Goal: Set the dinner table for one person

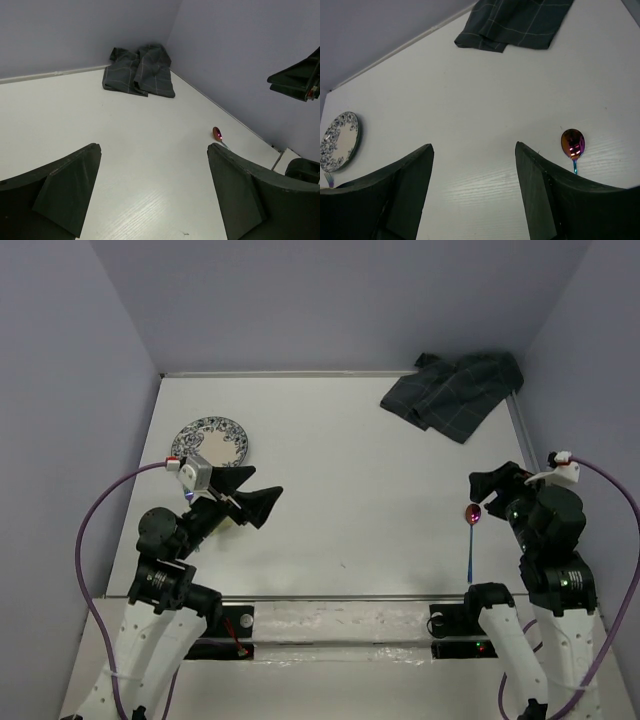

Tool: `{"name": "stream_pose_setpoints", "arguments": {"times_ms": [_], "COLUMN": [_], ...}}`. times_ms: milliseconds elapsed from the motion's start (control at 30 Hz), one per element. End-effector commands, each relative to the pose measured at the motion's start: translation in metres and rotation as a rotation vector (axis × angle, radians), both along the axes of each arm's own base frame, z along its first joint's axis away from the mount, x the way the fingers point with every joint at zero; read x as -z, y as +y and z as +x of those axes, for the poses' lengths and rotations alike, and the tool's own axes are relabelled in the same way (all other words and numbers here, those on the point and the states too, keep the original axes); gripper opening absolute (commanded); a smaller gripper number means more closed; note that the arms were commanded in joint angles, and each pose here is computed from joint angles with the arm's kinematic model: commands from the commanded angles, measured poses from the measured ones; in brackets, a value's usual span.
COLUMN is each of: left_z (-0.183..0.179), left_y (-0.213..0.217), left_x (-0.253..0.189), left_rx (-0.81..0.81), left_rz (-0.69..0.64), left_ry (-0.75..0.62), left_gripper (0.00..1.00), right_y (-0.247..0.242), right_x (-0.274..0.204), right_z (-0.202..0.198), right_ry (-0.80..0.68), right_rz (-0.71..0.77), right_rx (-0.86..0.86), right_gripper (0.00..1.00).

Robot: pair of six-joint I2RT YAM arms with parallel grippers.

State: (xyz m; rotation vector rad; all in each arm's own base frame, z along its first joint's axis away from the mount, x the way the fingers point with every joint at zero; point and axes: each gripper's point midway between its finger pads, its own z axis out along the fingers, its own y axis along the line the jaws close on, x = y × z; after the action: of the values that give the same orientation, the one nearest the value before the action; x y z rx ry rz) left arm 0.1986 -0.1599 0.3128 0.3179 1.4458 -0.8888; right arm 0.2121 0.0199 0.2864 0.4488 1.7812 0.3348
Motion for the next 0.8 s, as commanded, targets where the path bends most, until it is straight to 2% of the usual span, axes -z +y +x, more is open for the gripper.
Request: {"name": "stream_pose_setpoints", "arguments": {"times_ms": [0, 267, 333, 367, 433, 500, 567, 767], "left_z": [-0.006, -0.014, -0.014, -0.014, -0.013, -0.013, -0.016, -0.016], "left_y": [-0.003, -0.009, -0.011, -0.011, -0.013, -0.014, -0.016, -0.017], "left_x": [-0.023, -0.025, -0.024, -0.022, -0.021, -0.02, -0.022, -0.02], "left_rx": [0.026, 0.078, 0.083, 0.084, 0.087, 0.085, 0.095, 0.08], "left_rz": [-0.005, -0.018, -0.02, -0.018, -0.015, -0.013, -0.013, -0.006], "left_ry": [-0.065, -0.078, -0.076, -0.069, -0.058, -0.054, -0.059, -0.05], "left_gripper": [0.99, 0.99, 0.99, 0.99, 0.99, 0.99, 0.99, 0.99], "right_y": [-0.012, -0.022, -0.028, -0.029, -0.034, -0.039, -0.051, -0.064], "right_x": [0.011, 0.041, 0.042, 0.063, 0.066, 0.085, 0.097, 0.162], "right_z": [0.022, 0.079, 0.099, 0.114, 0.137, 0.166, 0.187, 0.252], "right_ry": [0.006, 0.054, 0.029, 0.085, 0.084, 0.147, 0.177, 0.339], "right_rz": [0.014, 0.018, 0.018, 0.007, -0.001, -0.03, -0.06, -0.104], "right_rx": [0.085, 0.164, 0.201, 0.21, 0.246, 0.274, 0.338, 0.364], "right_gripper": [0.71, 0.68, 0.63, 0.62, 0.58, 0.56, 0.56, 0.59]}}
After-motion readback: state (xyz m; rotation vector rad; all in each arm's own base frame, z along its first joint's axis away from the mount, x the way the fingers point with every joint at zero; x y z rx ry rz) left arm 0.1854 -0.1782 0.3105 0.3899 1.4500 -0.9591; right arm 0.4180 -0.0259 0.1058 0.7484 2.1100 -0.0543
